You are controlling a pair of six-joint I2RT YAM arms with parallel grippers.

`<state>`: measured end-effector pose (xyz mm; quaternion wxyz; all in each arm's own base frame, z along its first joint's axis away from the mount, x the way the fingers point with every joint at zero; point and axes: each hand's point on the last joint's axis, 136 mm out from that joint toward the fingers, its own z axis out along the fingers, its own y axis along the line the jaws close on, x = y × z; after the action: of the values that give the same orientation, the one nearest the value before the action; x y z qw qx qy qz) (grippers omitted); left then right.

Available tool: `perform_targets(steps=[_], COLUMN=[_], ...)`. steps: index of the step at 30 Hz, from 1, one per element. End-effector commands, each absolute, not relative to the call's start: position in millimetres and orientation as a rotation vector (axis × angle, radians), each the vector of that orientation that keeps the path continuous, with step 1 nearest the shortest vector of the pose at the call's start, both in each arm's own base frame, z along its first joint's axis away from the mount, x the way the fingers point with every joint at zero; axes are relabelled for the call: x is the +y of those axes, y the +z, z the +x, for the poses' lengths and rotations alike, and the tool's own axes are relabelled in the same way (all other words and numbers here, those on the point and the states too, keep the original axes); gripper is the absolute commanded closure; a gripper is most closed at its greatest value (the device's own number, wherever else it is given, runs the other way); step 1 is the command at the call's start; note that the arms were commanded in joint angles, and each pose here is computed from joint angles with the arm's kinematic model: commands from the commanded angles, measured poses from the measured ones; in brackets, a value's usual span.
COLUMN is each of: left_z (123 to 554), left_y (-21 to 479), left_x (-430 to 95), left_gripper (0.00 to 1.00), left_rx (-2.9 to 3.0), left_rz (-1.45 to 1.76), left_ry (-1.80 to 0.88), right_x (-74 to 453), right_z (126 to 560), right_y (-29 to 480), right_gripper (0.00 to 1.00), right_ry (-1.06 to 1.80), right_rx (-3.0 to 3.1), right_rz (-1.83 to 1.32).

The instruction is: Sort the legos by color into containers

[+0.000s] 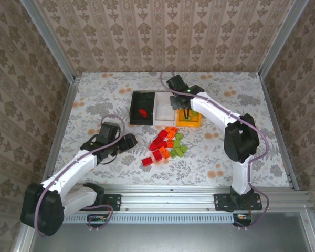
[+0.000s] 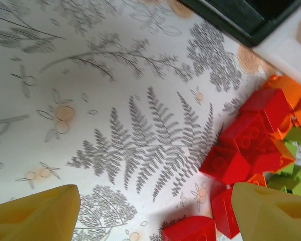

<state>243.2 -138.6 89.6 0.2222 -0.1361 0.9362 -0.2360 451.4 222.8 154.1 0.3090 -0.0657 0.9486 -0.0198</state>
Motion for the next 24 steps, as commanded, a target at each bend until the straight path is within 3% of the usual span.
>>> perform_targets(steps=[1, 14, 20, 24], left_z=[250, 225, 221, 213], left_y=[98, 76, 79, 81], left_x=[-130, -153, -160, -171], left_gripper=[0.19, 0.22, 0.19, 0.18], left_rx=[2.578, 2.698, 2.682, 2.727], left_rz=[-0.379, -0.293, -0.253, -0.115], left_ry=[-0.632, -0.752, -0.779, -0.728], right_x=[261, 283, 280, 285], right_z=[438, 461, 458, 454], right_y=[162, 97, 101, 125], right_gripper=[0.66, 0.65, 0.51, 0.48], right_ry=[-0.052, -0.057, -0.028, 0.042], right_rx=[2.492, 2.611, 2.615, 2.572], right_rz=[-0.283, -0.292, -0.282, -0.287])
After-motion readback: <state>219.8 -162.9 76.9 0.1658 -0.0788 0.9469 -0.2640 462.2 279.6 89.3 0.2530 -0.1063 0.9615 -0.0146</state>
